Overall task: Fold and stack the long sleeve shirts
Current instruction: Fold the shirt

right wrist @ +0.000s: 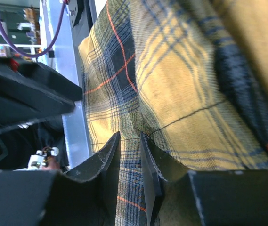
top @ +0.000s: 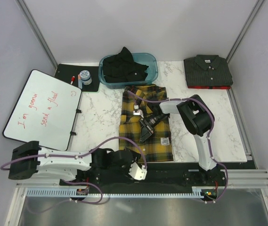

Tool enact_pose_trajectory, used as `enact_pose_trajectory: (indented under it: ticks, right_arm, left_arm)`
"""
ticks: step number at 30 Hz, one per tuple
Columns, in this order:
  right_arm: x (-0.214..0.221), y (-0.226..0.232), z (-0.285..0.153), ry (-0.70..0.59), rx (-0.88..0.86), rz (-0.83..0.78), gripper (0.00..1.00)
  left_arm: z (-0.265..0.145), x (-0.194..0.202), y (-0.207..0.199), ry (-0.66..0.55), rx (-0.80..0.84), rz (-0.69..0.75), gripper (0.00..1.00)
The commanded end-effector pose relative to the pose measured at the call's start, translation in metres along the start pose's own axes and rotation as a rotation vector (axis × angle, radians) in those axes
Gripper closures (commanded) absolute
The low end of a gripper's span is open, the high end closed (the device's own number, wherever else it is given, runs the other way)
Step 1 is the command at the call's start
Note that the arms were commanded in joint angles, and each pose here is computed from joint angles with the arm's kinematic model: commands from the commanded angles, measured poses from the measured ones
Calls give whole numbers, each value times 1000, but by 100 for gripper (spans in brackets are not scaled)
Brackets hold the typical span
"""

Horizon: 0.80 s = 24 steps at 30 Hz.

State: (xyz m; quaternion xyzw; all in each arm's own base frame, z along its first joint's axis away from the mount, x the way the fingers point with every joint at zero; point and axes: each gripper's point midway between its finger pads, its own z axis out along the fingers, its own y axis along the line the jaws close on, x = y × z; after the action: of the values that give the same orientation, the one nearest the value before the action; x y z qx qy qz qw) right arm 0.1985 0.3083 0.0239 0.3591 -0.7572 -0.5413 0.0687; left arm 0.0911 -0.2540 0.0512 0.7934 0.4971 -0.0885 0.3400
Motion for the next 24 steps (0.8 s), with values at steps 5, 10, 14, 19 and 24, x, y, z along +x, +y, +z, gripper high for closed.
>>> enact_pose_trajectory:
  ticks: [5, 10, 14, 19, 24]
  right_arm:
    - [11, -37, -5, 25, 77, -30, 68]
    - [9, -36, -7, 16, 72, -34, 68]
    - [11, -34, -7, 20, 65, -37, 68]
    - [18, -18, -5, 29, 33, -43, 68]
    - [21, 3, -3, 37, 6, -62, 61]
  left_arm:
    - [24, -51, 12, -58, -154, 95, 29]
    - [43, -50, 10, -6, -166, 117, 36]
    - [52, -44, 15, 38, -197, 152, 49]
    - [44, -51, 6, 41, -131, 99, 73]
    - [26, -68, -6, 1, -22, 35, 91]
